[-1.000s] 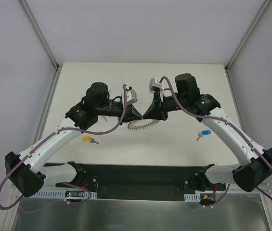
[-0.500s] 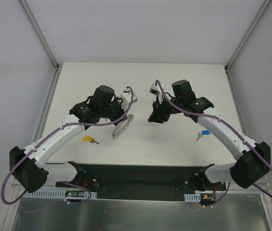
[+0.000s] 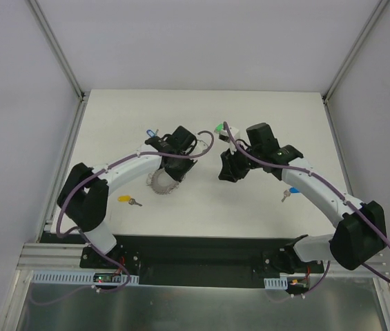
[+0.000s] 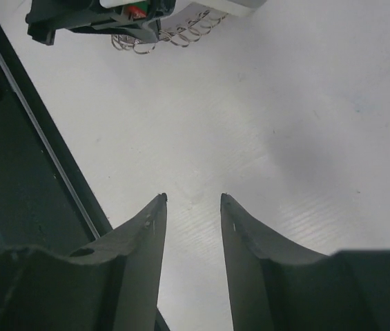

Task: Put the keys on the keyring

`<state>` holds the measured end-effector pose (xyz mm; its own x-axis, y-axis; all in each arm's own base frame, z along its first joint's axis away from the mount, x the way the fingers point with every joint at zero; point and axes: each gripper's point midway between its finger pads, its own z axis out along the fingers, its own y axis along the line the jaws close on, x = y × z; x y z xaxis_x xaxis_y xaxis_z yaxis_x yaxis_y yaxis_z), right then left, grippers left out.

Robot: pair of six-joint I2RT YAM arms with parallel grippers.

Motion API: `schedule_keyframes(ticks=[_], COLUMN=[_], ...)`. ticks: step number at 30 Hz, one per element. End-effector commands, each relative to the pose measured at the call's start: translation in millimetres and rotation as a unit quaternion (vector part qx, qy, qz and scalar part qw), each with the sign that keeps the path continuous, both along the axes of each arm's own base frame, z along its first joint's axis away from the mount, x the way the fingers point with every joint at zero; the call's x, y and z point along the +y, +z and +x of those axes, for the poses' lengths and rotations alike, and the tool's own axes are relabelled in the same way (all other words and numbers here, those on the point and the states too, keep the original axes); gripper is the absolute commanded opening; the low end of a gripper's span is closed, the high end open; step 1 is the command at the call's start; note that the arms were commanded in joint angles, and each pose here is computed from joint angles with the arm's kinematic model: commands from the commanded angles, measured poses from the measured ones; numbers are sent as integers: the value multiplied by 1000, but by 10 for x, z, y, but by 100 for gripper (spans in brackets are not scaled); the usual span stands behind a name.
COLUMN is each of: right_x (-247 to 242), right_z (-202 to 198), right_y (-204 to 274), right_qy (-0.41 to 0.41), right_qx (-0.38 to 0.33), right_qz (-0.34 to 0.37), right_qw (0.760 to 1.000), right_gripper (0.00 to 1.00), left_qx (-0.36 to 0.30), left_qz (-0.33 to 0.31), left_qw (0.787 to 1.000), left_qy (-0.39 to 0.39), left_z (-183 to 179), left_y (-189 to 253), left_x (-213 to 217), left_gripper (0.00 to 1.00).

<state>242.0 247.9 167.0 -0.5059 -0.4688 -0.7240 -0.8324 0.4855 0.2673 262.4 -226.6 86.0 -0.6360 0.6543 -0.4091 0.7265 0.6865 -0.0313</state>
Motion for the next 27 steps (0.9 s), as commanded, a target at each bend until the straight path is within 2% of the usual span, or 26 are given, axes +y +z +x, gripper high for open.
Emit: schedule_keyframes(ticks=[1, 3, 17, 22, 24, 25, 27], right_x=[-118, -166, -374, -430, -439, -434, -438], right_z=[118, 138, 142, 129, 112, 99, 93], right_y=[73, 38, -58, -93, -132, -127, -152], right_qy=[-41, -52, -97, -115, -118, -119, -124], right_qx=[-28, -29, -35, -33, -31, -29, -27], right_qz=[0, -4, -17, -20, -20, -16, -13], right_qw=[999, 998, 995, 993, 992, 992, 992], right_gripper=[41, 45, 48, 51, 54, 56, 59], left_qx=[11, 26, 80, 84, 73, 69, 57], left_qz=[-20, -24, -22, -19, -12, -14, -23], left_qw=[999, 997, 993, 992, 993, 994, 994], left_qy=[46, 67, 83, 88, 89, 89, 91], left_z=[51, 75, 170, 232, 274, 286, 336], left_y=[108, 51, -282, -352, -330, -305, -194], left_x=[-249, -350, -935, -1000, -978, -977, -956], left_gripper=[0, 0, 0, 0, 11, 22, 30])
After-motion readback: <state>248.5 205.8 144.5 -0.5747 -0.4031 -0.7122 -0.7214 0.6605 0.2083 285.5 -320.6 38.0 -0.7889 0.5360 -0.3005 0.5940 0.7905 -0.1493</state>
